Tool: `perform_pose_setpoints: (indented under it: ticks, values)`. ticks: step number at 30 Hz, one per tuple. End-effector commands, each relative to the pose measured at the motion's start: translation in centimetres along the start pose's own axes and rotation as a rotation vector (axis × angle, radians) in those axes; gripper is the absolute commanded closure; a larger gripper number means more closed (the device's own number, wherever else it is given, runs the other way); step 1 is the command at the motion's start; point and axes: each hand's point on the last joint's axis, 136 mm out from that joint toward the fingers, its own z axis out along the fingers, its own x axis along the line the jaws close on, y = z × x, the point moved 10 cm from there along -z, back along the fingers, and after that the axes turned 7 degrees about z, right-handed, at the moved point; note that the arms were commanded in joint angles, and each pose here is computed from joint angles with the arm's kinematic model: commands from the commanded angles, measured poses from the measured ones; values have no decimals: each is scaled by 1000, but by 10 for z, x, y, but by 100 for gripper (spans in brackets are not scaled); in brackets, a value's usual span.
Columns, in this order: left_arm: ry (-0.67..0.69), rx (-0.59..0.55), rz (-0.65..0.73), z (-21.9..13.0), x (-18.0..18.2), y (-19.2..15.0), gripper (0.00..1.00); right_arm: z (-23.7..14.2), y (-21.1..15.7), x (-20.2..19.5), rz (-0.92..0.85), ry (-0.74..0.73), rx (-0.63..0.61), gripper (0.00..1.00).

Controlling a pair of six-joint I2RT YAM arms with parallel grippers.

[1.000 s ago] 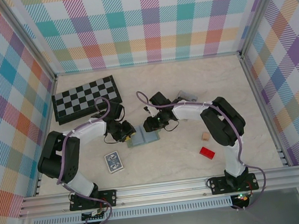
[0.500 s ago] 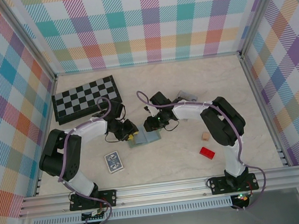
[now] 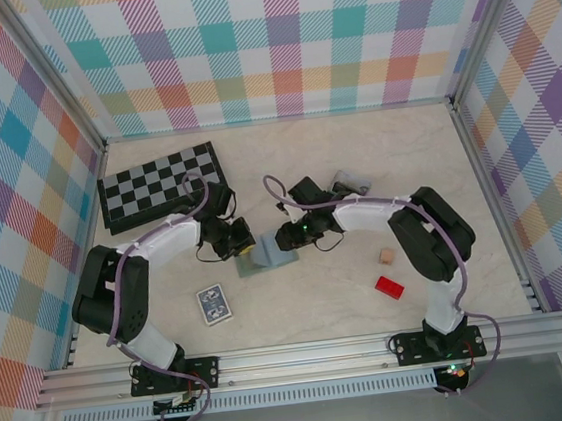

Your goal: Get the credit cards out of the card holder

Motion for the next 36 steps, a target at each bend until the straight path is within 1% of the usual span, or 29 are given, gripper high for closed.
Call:
perform_pose_setpoints:
  ticks: [1, 3, 5, 8, 10, 13, 18, 21, 24, 29, 31, 36]
  values:
    - [133, -12, 53, -16, 5, -5, 94, -25, 3, 13, -35, 52, -116, 61]
    - [128, -7, 62, -19, 2, -3, 93, -32, 1, 14, -38, 64, -149, 60]
    - [83, 1, 60, -18, -2, -3, 91, -36, 0, 14, -37, 67, -179, 59]
    - [-17, 14, 47, -15, -10, -2, 80, -41, -3, 14, -27, 67, -214, 58]
    - [-57, 18, 38, -14, -13, -1, 76, -43, -4, 13, -25, 66, -229, 57]
    - [-76, 22, 36, -13, -15, -1, 72, -46, -5, 13, -25, 58, -245, 57]
    - [-119, 27, 31, -15, -19, -1, 69, -49, -6, 12, -25, 48, -258, 57]
    - [-93, 11, 20, -19, -17, -2, 67, -49, -7, 12, -31, 46, -263, 57]
    - [-90, -3, 2, -19, -14, -4, 67, -49, -7, 15, -56, 86, -252, 57]
    - [-111, 9, -10, -12, -13, -5, 72, -45, -8, 32, -129, 305, -165, 58]
    - [-124, 11, -10, -10, -14, -3, 74, -43, -8, 36, -139, 365, -137, 58]
    - [-96, 9, -14, -7, -13, 0, 76, -32, -8, 34, -84, 370, -103, 57]
